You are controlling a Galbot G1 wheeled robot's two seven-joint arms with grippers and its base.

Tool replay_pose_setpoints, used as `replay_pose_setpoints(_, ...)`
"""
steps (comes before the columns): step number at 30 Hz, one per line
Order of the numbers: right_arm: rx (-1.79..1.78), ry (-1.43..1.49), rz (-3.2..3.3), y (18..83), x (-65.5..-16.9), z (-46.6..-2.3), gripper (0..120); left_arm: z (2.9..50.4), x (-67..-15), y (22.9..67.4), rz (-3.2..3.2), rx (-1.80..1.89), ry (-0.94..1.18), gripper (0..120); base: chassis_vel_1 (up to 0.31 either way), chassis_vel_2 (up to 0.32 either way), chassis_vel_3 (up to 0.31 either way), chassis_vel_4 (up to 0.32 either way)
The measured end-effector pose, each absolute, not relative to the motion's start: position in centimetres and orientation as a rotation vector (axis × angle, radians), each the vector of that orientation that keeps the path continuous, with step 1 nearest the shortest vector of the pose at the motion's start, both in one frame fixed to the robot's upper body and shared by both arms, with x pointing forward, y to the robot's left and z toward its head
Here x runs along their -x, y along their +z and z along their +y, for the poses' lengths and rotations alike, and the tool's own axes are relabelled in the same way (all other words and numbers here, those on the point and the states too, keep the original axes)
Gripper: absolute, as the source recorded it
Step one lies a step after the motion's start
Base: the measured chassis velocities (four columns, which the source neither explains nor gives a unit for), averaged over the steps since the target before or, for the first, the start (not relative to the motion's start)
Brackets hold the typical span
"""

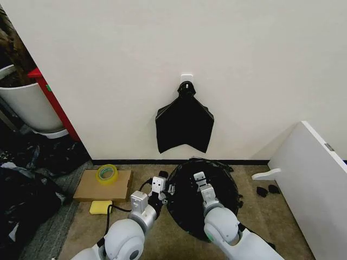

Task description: Place the garbage bag over the trash bin.

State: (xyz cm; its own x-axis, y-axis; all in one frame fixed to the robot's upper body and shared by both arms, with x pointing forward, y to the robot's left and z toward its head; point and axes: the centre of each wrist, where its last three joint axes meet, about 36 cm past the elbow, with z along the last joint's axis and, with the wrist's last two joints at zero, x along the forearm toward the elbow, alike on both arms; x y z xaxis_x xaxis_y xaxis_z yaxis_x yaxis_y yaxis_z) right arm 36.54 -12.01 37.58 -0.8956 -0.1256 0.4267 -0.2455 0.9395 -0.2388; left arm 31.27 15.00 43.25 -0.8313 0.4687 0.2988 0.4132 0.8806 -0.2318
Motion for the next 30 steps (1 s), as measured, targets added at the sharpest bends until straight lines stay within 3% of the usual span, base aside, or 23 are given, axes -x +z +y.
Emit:
replay_pose_setpoints(8,-0.258,0.294,-2.611,38.7,-36.9,-12.4,0,15.1,-31.3,43.4,-2.735,0.667,0.191,1,0.000,0.000,0.000,0.000)
replay_pose_setpoints(16,-0.395,0.259,-2.636,42.1,-33.5,-12.0,0,15.2,-31.3,42.8,-2.758,0.660,0.136,1,0.000,0.000,0.000,0.000)
replay_pose_setpoints(30,-0.325,0.382,-2.514,38.9,-35.7,-10.6,0,15.1,-30.2,42.8,-2.785,0.722,0.070,1,0.000,0.000,0.000,0.000)
